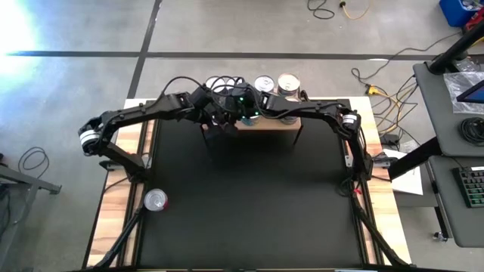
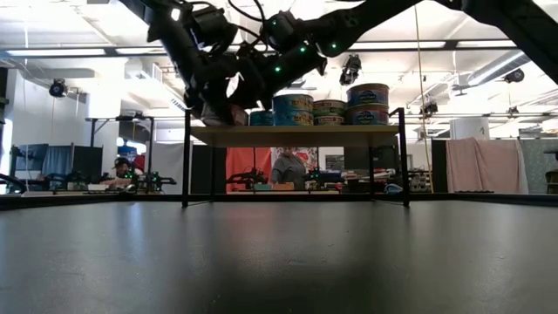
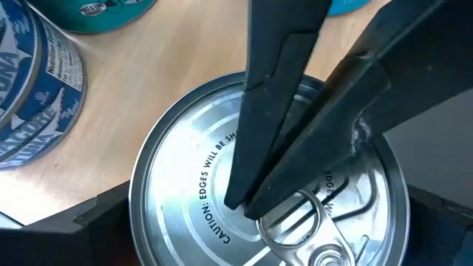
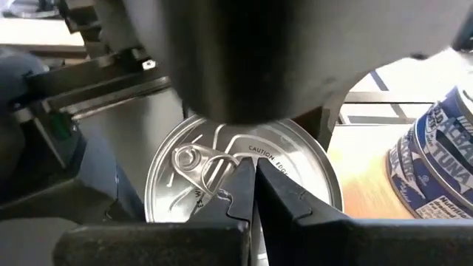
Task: Stack canned seafood by type on shelf
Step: Put the top red tuna can on the shelf
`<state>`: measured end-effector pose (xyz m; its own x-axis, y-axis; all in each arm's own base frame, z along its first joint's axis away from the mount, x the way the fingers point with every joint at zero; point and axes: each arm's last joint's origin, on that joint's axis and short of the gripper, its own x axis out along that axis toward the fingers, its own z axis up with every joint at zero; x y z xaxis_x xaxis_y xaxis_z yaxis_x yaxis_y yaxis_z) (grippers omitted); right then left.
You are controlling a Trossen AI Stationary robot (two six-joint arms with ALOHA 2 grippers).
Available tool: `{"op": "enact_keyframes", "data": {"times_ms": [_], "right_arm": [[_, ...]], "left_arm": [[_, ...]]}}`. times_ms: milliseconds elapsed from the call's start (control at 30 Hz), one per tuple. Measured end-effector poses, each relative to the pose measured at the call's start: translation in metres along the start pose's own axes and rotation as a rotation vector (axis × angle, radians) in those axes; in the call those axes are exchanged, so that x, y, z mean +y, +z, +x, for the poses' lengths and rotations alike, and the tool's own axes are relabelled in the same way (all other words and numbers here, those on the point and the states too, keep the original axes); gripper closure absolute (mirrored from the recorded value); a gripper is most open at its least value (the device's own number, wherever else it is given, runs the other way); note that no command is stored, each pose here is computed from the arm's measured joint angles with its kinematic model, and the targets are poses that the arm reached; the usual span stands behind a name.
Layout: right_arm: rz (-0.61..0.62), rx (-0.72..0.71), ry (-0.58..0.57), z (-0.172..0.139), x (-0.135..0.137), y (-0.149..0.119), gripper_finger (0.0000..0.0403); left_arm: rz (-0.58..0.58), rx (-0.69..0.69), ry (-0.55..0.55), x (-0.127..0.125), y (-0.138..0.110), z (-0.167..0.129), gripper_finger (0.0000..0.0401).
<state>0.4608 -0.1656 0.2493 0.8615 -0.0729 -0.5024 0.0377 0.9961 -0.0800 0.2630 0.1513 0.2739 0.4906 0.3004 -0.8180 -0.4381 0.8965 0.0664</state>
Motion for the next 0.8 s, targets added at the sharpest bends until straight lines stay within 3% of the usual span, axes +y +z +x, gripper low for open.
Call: {"op": "enact_keyframes", "data": {"times_ms": [300, 533, 800], "right_arm": [[-0.217, 0.088, 0.042, 0.0, 0.003, -0.009, 0.0394], [-0.286, 0.12, 0.053, 0.0, 0.005, -0.012, 0.0394], [-0.455, 0.226, -0.069, 0.002, 0.014, -0.013, 0.0394]], "left_arm": [[-0.031, -0.006, -0.022, -0.001, 0.003, -0.001, 0.0001], [0.042, -0.002, -0.025, 0.0, 0.007, -0.006, 0.0001], [-0.003, -0.048, -0.024, 0.003, 0.011, -0.009, 0.0001]]}}
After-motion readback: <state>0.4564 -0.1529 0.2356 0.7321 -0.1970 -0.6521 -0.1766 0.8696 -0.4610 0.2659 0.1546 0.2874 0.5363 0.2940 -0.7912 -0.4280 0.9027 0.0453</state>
